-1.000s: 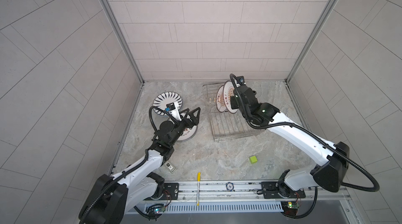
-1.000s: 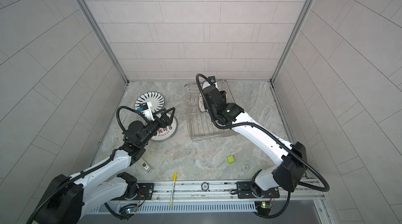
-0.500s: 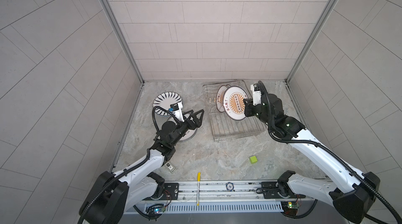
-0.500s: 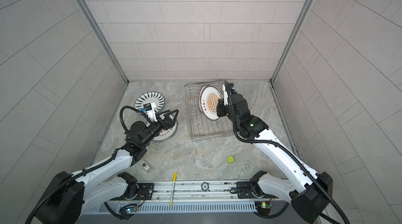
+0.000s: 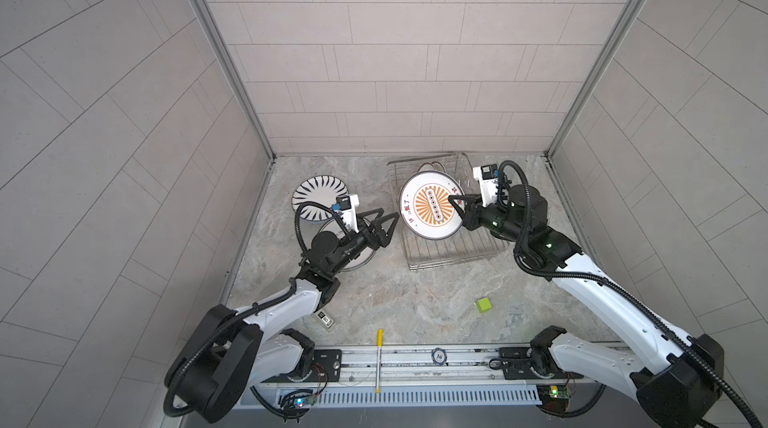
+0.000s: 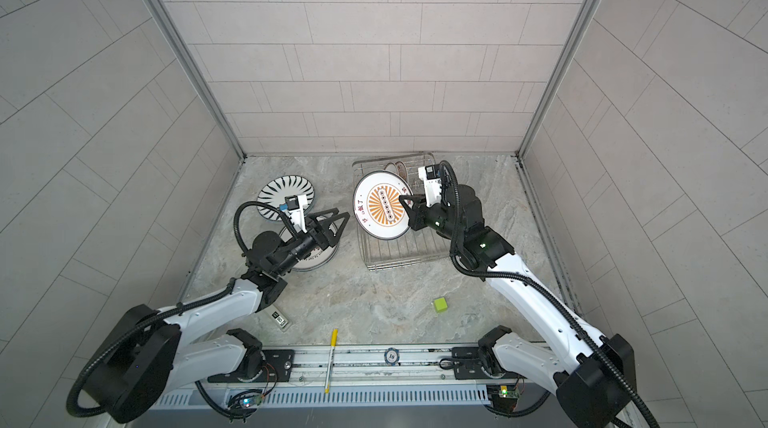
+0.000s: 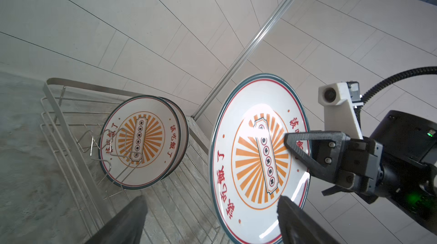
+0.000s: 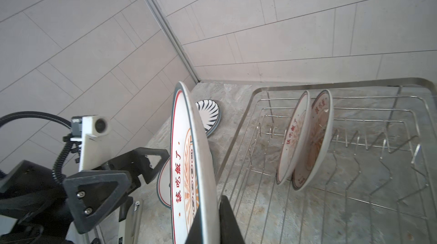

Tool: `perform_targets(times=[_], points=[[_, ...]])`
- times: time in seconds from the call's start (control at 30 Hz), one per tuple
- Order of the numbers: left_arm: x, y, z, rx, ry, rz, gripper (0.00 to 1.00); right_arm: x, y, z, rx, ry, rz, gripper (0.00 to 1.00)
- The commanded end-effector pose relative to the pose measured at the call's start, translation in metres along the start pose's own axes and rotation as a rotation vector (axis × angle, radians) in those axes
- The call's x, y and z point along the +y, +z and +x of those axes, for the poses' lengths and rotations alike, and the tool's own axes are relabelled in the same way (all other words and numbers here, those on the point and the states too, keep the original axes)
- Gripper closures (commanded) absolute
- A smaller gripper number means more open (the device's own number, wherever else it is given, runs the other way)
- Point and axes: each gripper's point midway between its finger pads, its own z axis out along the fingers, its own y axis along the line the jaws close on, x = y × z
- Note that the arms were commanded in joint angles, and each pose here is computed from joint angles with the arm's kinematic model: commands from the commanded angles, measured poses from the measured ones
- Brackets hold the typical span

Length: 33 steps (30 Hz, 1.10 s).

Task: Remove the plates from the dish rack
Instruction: 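Pass the sunburst plate from the right gripper to the left gripper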

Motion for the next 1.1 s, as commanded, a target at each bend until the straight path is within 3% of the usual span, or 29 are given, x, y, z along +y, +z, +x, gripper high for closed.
perform_targets(times=[0.0, 0.17, 0.47, 0.57, 0.9, 1.07], points=[[-0.034, 0.001, -0.011, -0.030, 0.013, 0.168, 0.14, 0.025, -0.001, -0.019, -0.065, 0.003, -0.128, 1.00], [-0.037, 0.003, -0.010, -0.026, -0.003, 0.192, 0.22, 0.028, 0.004, -0.016, -0.053, 0.005, -0.161, 1.00], [-0.035, 0.006, -0.011, -0.025, -0.029, 0.176, 0.52, 0.039, 0.003, -0.009, -0.061, -0.019, -0.237, 1.00], [-0.035, 0.006, -0.014, -0.038, -0.029, 0.168, 0.56, 0.039, 0.003, -0.008, -0.056, -0.024, -0.237, 1.00], [-0.045, 0.006, -0.012, -0.022, -0.044, 0.185, 0.95, 0.038, 0.008, 0.000, -0.037, -0.026, -0.244, 1.00], [-0.044, 0.002, -0.014, -0.019, -0.026, 0.145, 1.00, 0.037, 0.012, 0.003, -0.021, -0.024, -0.240, 0.99]])
